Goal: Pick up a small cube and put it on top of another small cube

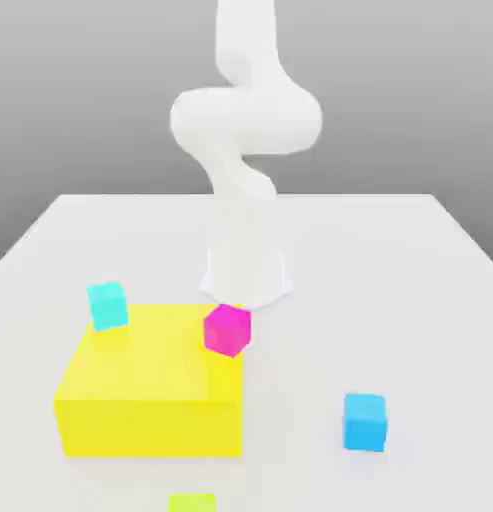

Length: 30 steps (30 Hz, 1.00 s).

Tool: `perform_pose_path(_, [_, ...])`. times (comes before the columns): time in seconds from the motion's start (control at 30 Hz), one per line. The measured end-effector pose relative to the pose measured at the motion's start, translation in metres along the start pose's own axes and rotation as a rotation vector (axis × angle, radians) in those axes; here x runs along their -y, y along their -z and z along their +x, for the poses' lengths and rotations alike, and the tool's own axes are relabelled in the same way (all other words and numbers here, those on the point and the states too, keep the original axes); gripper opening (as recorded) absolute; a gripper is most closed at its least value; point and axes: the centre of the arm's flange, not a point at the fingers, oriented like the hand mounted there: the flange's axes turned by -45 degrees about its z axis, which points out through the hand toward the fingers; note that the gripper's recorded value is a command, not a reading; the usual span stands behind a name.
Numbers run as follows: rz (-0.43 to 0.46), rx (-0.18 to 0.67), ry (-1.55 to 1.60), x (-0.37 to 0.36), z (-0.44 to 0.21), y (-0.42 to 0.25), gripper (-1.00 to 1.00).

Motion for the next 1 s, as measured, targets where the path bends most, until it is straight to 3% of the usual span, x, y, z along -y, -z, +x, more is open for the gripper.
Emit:
perform_pose_path(0.47, [0.016,0.353,0.014,-0.026,-0.040,-0.246,0.00])
perform_pose_path(1.0, [0.001,0.728,0.036,-0.058,-0.216,-0.468,0.00])
